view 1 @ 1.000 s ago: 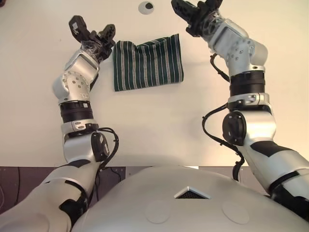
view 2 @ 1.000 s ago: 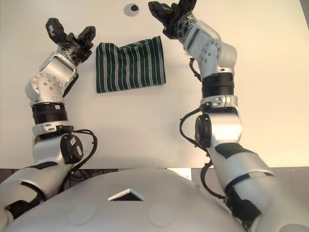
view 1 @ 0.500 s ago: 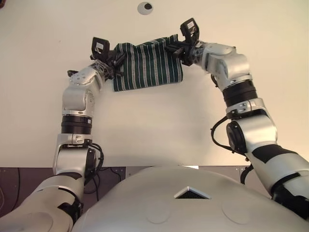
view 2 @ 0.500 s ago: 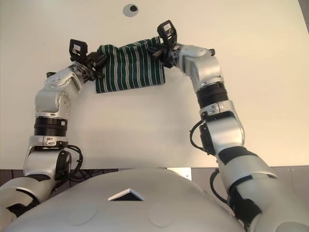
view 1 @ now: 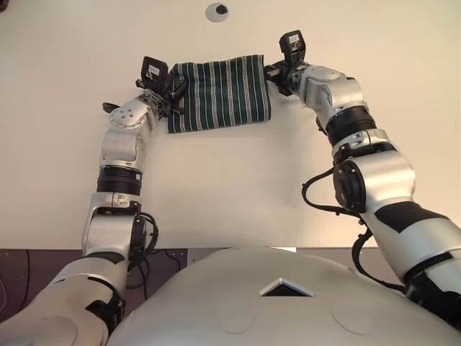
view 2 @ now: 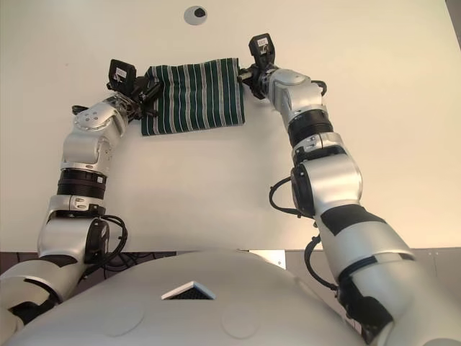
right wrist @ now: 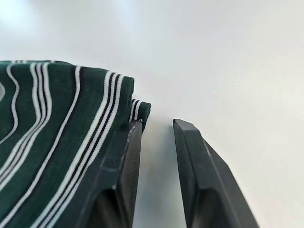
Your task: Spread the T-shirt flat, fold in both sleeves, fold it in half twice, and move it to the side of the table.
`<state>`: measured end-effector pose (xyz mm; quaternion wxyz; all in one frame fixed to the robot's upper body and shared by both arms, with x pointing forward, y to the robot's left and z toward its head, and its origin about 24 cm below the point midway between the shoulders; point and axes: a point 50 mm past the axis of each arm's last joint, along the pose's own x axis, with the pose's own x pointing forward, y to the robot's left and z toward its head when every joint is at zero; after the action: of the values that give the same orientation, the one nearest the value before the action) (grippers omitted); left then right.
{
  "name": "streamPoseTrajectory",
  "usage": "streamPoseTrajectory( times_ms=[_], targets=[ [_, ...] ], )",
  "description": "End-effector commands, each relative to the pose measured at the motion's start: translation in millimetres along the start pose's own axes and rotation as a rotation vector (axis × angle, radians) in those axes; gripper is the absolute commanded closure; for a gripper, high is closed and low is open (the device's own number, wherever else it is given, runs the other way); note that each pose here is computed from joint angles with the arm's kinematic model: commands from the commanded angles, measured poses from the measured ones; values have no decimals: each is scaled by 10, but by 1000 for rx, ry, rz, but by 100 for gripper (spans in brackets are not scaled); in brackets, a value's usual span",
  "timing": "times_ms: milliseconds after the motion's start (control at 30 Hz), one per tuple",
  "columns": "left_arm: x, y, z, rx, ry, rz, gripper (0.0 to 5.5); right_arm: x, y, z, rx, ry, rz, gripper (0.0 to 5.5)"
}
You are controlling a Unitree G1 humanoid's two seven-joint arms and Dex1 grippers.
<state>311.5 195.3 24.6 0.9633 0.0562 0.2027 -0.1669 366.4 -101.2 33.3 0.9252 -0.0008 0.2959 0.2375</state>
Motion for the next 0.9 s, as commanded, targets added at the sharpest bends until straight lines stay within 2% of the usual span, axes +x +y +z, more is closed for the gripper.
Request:
streamPoseTrajectory(
  times_ms=[33, 167, 267, 367, 500, 600, 700, 900],
  targets=[
    [-22, 51, -50, -39, 28, 36, 379, -14, 33, 211, -57, -105, 16, 431],
    [-64, 45, 250, -116, -123, 34, 379, -137, -38, 504, -161, -317, 2, 431],
    [-123, 70, 442, -181, -219, 52, 379, -167, 4, 531, -196, -363, 99, 431],
    [-187, 132, 515, -220, -257, 81, 379, -152, 174, 347, -307, -275, 335, 431],
    [-239, 187, 419, -228, -228, 121, 379, -127, 309, 175, -376, -195, 480, 431],
    [-262, 198, 383, -232, -219, 128, 379, -102, 343, 115, -365, -180, 499, 431],
    [-305, 214, 325, -239, -208, 144, 379, -96, 240, 40, -309, -138, 464, 431],
    [-348, 230, 260, -250, -192, 157, 379, -106, 107, -425, -374, 108, 465, 431]
  ],
)
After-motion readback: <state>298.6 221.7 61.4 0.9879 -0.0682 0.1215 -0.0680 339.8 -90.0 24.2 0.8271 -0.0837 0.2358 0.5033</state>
